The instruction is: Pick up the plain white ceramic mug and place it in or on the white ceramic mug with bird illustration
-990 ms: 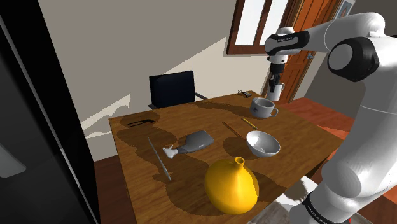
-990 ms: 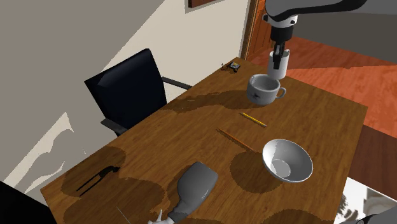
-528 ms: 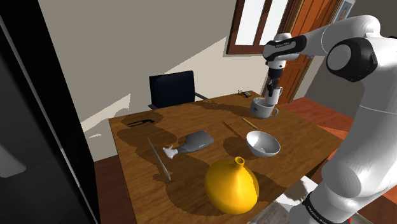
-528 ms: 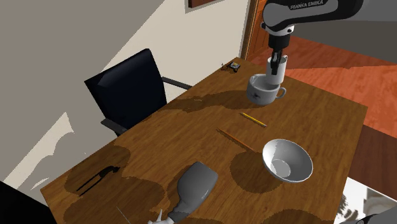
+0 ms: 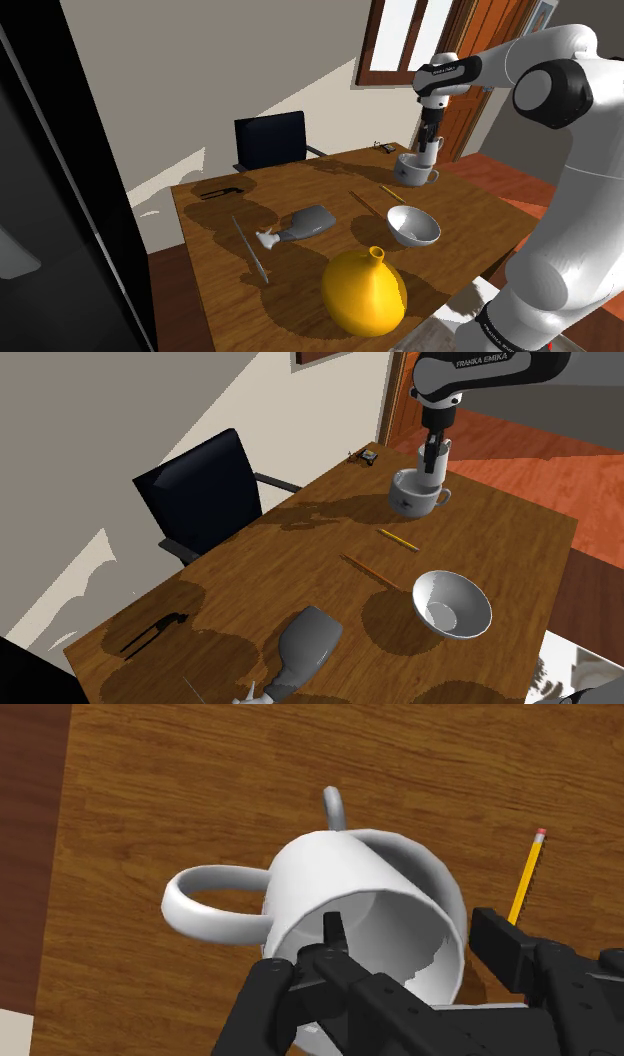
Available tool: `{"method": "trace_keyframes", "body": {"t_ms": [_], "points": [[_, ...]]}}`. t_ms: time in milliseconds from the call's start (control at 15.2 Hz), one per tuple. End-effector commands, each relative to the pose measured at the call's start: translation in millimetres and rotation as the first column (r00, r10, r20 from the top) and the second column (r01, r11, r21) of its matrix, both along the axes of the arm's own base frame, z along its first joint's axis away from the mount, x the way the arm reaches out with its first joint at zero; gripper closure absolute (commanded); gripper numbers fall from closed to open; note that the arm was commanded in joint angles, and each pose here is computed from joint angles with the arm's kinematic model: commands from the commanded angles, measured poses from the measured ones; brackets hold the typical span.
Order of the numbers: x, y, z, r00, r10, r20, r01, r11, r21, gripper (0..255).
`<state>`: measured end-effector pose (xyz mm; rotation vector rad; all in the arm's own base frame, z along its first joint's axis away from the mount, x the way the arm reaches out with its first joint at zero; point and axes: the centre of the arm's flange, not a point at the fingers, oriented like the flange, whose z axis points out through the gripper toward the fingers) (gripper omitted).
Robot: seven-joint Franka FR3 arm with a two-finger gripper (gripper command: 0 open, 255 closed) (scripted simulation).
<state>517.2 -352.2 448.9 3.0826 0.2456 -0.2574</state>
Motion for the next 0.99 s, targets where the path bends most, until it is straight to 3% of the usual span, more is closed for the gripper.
{"method": "trace_keyframes", "body": {"t_ms": [0,198,462,924], "points": [[0.0,0.0,-0.4,1.0,0.0,-0.001,0.0,1.0,0.0,0],[-0.3,0.0,-0.5,1.0,0.0,-0.001,0.0,1.0,0.0,0],[7.8,2.5,48.8,1.0,0.0,-0.001,0.0,1.0,0.0,0],[7.8,2.5,48.8,1.0,0.0,-0.001,0.0,1.0,0.0,0]]}}
